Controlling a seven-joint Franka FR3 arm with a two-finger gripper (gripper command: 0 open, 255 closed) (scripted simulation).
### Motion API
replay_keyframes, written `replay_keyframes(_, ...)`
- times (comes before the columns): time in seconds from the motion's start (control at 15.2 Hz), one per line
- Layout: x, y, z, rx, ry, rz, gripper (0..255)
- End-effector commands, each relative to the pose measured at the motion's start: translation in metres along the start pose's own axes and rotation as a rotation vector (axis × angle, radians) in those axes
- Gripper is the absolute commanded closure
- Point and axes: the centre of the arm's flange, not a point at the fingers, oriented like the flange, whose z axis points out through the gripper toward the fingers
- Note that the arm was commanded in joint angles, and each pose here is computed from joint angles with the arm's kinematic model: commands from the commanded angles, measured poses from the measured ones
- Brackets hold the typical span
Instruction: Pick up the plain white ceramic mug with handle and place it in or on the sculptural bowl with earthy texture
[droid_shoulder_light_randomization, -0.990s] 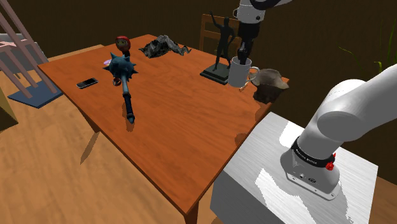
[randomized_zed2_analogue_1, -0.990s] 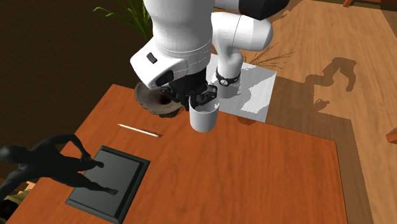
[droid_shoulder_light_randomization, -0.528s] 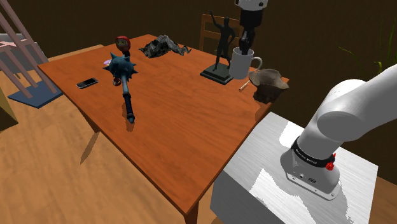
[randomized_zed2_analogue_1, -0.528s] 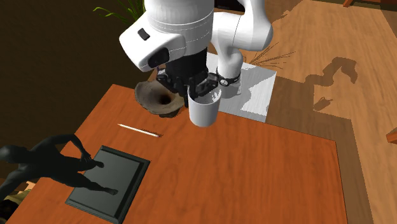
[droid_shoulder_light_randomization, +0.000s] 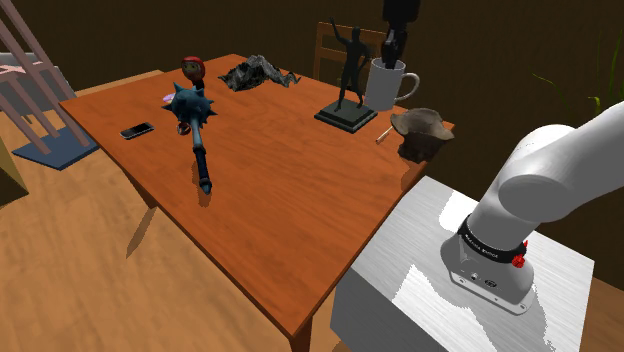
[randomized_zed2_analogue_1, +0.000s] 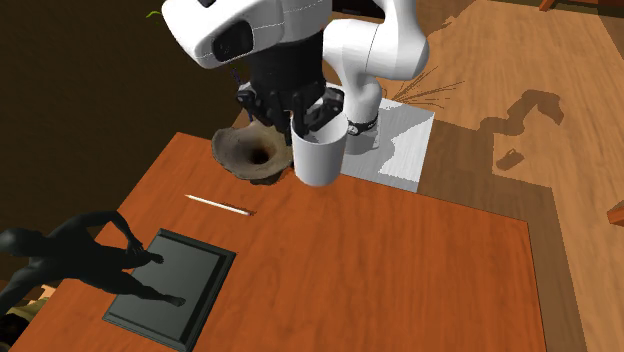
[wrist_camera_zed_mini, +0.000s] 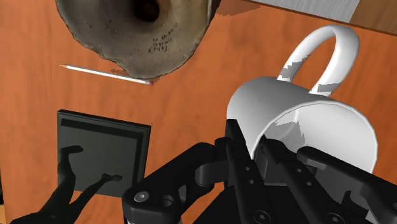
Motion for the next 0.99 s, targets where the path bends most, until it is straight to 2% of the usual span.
replay_keyframes(0.0, -0.013, 0.015, -0.006, 0.0, 0.0, 0.0, 255)
replay_keyframes(0.79, -0.118, 0.133, -0.023, 0.0, 0.0, 0.0, 255)
replay_keyframes(0.92, -0.124, 0.139, -0.019, 0.0, 0.0, 0.0, 255)
